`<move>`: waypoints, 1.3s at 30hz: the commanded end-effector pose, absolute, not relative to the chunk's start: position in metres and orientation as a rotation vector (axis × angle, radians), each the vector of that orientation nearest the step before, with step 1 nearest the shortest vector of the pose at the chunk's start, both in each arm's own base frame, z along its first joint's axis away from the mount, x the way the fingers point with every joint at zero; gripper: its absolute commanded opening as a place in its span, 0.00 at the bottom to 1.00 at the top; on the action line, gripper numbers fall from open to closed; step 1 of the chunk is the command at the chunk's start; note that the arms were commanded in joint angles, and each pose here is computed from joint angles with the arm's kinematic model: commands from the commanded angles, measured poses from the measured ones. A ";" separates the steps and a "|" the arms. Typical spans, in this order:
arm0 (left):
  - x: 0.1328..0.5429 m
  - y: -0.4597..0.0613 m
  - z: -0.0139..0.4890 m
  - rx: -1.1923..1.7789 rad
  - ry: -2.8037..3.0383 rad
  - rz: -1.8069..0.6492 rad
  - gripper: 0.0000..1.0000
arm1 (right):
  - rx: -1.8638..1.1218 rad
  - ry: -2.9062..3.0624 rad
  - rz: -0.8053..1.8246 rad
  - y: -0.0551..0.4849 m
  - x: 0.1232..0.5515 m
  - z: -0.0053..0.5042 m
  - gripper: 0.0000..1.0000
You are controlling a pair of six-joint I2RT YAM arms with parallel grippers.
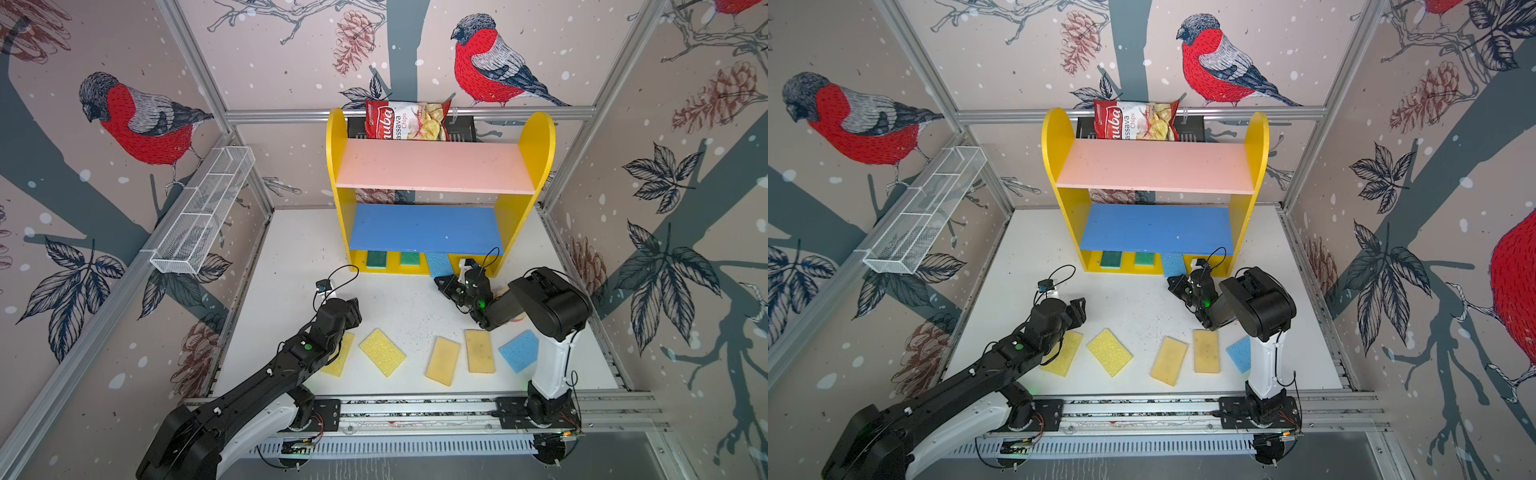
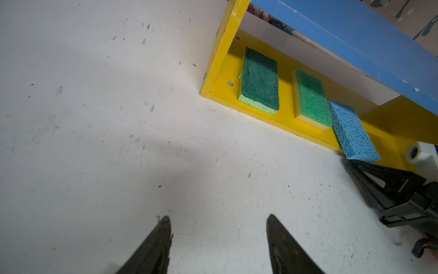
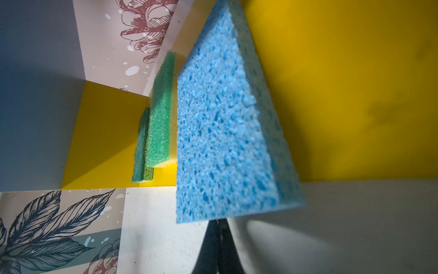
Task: Arrange cleaning sponges on a shelf
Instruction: Move the cleaning sponge to the shelf.
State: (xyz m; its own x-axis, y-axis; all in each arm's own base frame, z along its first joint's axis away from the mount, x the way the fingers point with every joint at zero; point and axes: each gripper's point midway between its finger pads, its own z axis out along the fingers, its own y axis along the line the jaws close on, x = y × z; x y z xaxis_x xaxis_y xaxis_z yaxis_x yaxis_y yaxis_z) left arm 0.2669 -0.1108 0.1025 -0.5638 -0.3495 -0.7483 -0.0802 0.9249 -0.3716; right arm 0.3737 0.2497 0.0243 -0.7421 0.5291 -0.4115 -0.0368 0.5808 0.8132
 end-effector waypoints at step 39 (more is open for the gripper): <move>0.267 -0.107 0.100 -0.305 2.158 -0.336 0.63 | 0.444 2.262 1.037 0.258 0.363 -0.022 0.02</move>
